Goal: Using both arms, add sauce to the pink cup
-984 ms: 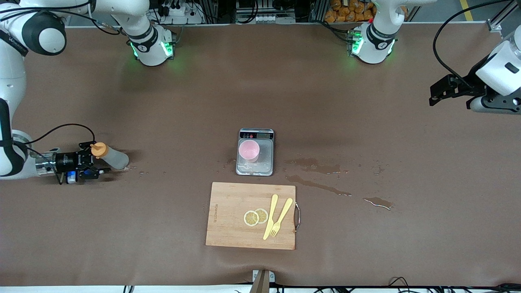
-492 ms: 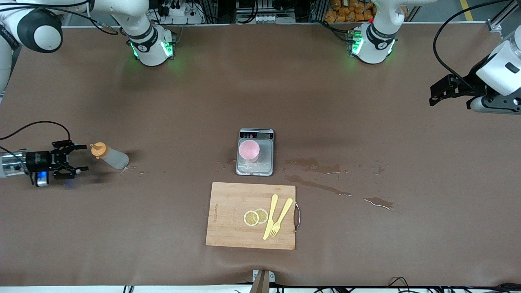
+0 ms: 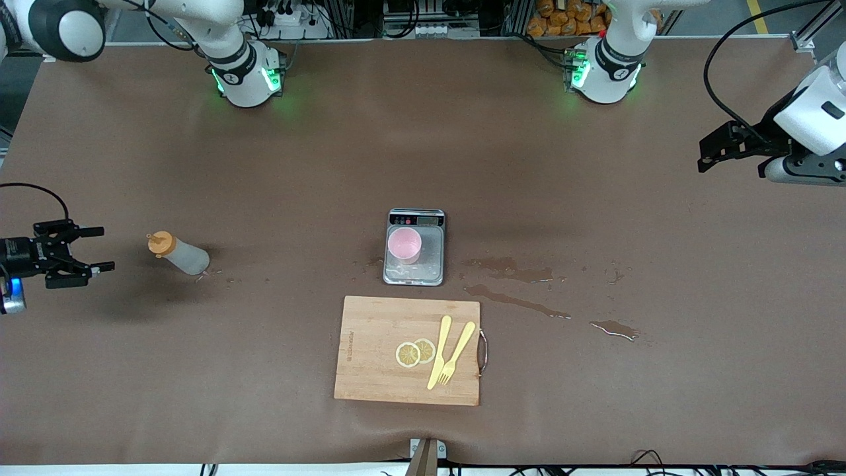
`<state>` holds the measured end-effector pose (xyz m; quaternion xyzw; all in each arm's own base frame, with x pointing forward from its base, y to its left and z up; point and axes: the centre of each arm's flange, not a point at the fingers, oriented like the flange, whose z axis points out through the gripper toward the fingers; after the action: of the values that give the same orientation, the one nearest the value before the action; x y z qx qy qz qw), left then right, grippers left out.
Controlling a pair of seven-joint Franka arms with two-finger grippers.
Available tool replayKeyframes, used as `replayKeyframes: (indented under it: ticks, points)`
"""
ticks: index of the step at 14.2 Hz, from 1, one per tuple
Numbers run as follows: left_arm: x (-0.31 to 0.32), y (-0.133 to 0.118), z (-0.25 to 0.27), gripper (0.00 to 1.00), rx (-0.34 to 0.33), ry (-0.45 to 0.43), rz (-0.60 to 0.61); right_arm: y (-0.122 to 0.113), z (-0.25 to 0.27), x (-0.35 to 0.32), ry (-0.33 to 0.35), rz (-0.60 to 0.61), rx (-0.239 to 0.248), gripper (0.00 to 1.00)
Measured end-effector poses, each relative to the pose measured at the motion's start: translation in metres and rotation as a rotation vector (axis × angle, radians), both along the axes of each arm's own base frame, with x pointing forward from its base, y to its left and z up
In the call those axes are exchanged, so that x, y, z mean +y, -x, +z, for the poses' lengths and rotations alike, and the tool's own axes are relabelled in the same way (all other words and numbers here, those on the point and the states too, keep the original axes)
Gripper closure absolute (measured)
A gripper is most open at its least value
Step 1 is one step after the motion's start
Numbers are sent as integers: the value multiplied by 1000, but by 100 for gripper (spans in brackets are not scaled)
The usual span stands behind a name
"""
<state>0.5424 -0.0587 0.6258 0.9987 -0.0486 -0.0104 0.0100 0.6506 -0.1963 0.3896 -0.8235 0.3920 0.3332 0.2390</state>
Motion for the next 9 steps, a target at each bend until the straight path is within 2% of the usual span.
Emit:
replayKeyframes:
  ticks: [4,9]
  points:
    - [-1,0,0,0,0,-1,-2,-3,94,94,68,150,-112,0]
    - [-1,0,0,0,-1,-11,-3,9,150,208,230,358,-181,0]
